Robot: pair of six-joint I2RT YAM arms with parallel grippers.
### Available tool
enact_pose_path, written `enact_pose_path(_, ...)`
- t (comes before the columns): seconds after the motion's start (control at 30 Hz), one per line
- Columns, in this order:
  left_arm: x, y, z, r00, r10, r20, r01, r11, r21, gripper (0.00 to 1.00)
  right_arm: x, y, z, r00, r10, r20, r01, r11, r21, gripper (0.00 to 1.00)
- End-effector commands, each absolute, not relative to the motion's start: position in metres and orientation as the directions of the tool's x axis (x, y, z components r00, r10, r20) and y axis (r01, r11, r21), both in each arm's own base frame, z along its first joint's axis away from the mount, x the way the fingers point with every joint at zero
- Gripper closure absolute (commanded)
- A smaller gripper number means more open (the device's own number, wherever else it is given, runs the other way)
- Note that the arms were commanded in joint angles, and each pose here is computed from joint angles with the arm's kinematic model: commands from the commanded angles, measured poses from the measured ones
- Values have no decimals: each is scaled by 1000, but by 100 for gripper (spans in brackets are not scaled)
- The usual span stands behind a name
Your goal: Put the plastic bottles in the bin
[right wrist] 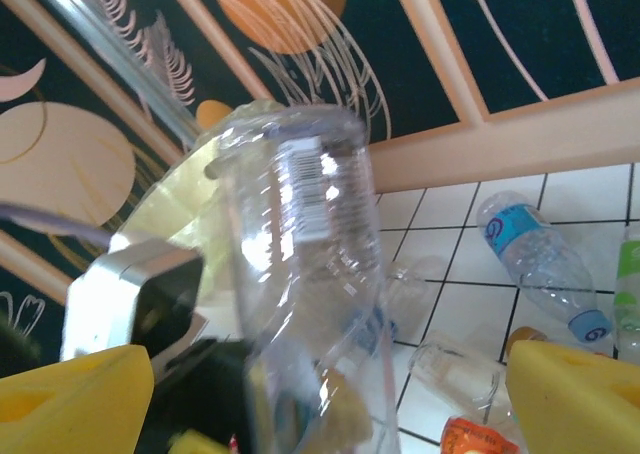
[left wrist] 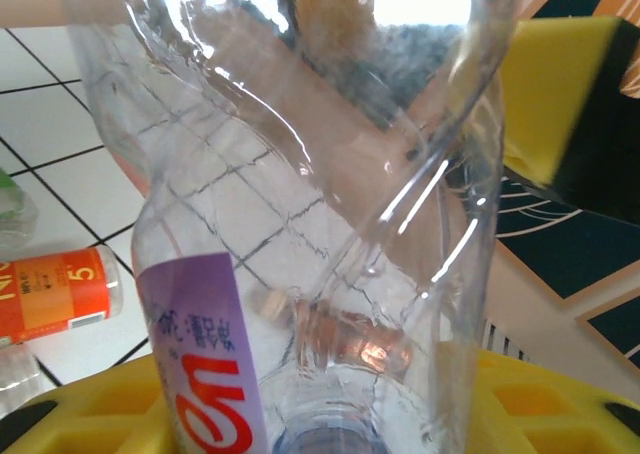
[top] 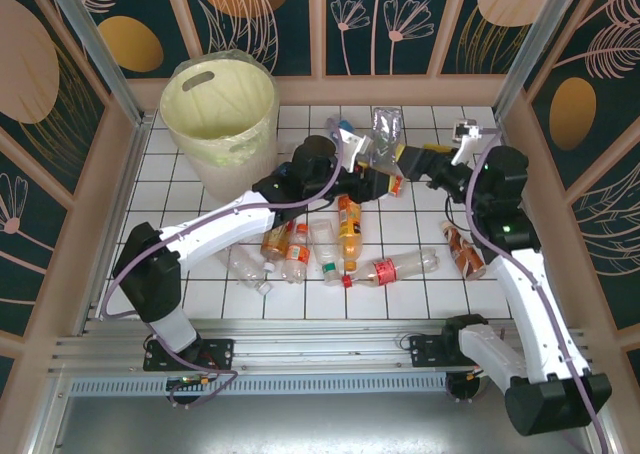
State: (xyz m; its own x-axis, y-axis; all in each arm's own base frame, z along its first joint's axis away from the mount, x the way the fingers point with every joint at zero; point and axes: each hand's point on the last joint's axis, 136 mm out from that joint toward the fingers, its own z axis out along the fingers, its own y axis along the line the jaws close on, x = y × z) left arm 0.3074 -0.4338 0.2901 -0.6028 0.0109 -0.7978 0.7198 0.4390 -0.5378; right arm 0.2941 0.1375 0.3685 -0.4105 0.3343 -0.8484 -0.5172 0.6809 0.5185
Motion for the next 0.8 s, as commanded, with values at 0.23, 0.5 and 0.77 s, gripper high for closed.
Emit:
enact_pose_path(0.23,354,-357,367,-481,-16,-877,650,665,-368,53,250,153,358,-445,223,-867,-637,602,482,8)
enact_pose_path(0.5,392,-267,407,-415,-11,-910,442,871,-212,53,252,162,347,-478,211,-853,-641,580,503,8)
enact_pose_path(0.77,427,-180,403,-432,-16,-902,235,963,-130,53,256,175,340,-503,199,-841,-638,571,517,8)
